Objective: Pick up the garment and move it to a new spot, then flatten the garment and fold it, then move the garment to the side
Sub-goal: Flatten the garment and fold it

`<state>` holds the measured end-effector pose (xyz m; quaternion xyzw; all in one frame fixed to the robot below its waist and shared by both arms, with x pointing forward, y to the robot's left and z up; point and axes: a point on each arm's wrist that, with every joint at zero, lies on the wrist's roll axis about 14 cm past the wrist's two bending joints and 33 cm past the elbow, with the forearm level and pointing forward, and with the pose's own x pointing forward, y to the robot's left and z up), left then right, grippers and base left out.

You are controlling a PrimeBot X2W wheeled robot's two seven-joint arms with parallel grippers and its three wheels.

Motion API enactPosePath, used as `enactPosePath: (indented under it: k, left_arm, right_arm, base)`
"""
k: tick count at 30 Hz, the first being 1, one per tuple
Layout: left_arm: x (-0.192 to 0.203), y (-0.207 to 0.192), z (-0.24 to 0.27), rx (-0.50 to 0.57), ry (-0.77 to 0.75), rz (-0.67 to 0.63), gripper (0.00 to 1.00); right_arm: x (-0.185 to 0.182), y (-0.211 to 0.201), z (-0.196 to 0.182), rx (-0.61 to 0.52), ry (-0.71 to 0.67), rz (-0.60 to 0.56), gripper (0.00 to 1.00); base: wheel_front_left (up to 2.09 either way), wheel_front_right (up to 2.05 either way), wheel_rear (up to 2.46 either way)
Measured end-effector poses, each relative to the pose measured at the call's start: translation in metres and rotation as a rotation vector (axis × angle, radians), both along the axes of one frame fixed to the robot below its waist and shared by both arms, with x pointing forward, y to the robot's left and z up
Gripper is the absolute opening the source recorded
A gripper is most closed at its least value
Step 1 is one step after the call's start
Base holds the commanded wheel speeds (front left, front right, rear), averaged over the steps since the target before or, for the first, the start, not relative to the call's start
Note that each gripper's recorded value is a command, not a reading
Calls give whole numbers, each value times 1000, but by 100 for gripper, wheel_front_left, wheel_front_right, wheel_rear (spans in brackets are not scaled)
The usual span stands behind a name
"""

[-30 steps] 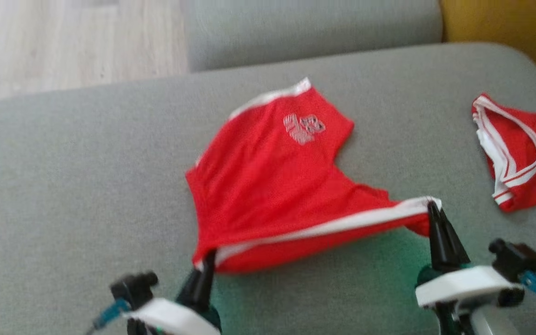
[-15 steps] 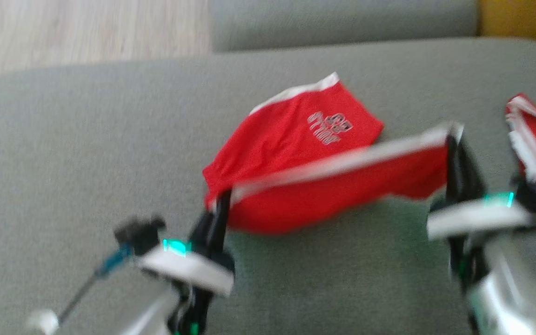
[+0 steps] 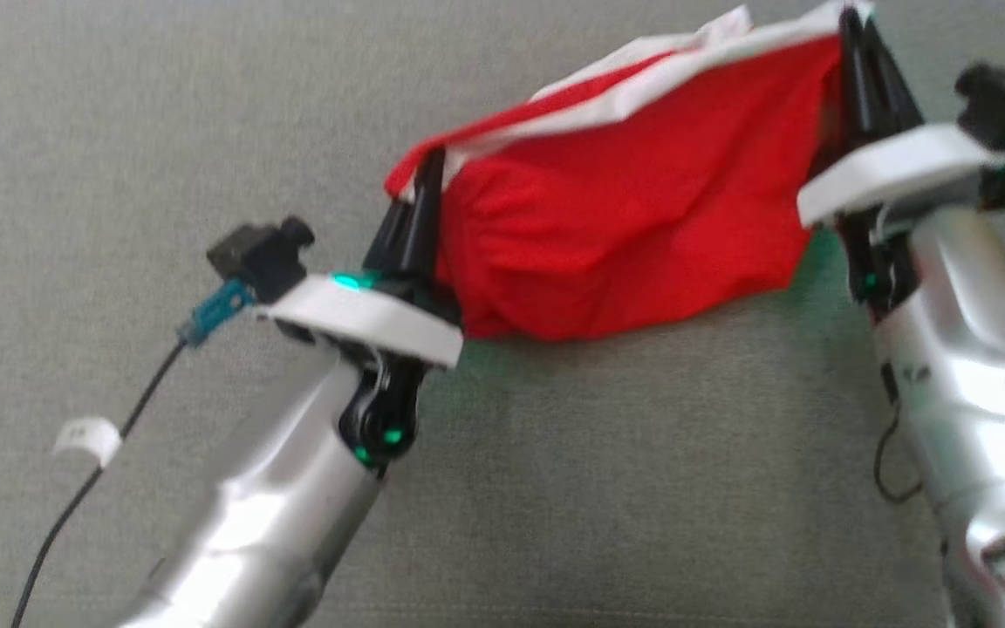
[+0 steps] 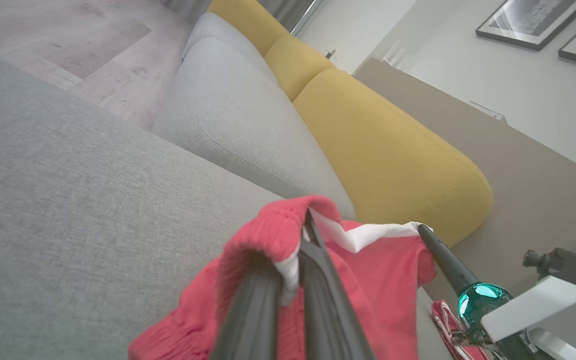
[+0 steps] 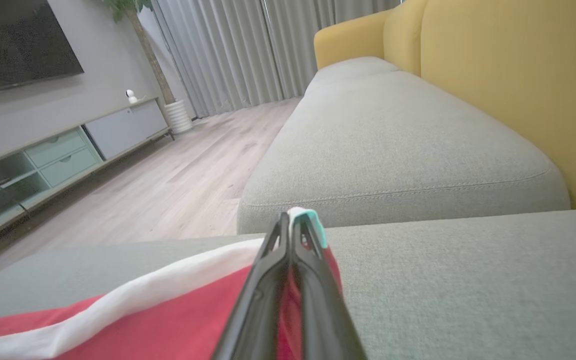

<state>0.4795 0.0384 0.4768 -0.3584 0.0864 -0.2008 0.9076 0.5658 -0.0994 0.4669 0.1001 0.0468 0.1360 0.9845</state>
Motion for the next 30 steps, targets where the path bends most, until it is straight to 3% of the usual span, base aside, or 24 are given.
enactPosePath:
  k: [10, 11, 12, 13, 14, 22, 30]
  left_arm:
    - [29, 18, -36, 31, 77, 59, 0]
    - [29, 19, -38, 38, 80, 62, 16]
    - [29, 19, -38, 38, 80, 62, 44]
    - [28, 24, -44, 62, 90, 69, 89]
    - [28, 24, -44, 62, 90, 69, 100]
    - [15, 35, -54, 113, 114, 97, 100]
    - [-14, 39, -69, 130, 166, 107, 100]
  right_arm:
    - [42, 21, -37, -71, 67, 46, 0]
    - [44, 23, -38, -74, 66, 49, 33]
    - [44, 23, -38, -74, 66, 49, 83]
    - [46, 25, -39, -85, 65, 56, 100]
    - [46, 25, -39, -85, 65, 56, 100]
    - [35, 26, -41, -169, 64, 88, 100]
    - [-2, -4, -84, -252, 199, 63, 100]
  base:
    - [0, 0, 0]
    - [0, 0, 0]
    - [0, 0, 0]
    - [0, 0, 0]
    - [0, 0, 0]
    - [0, 0, 0]
    - [0, 0, 0]
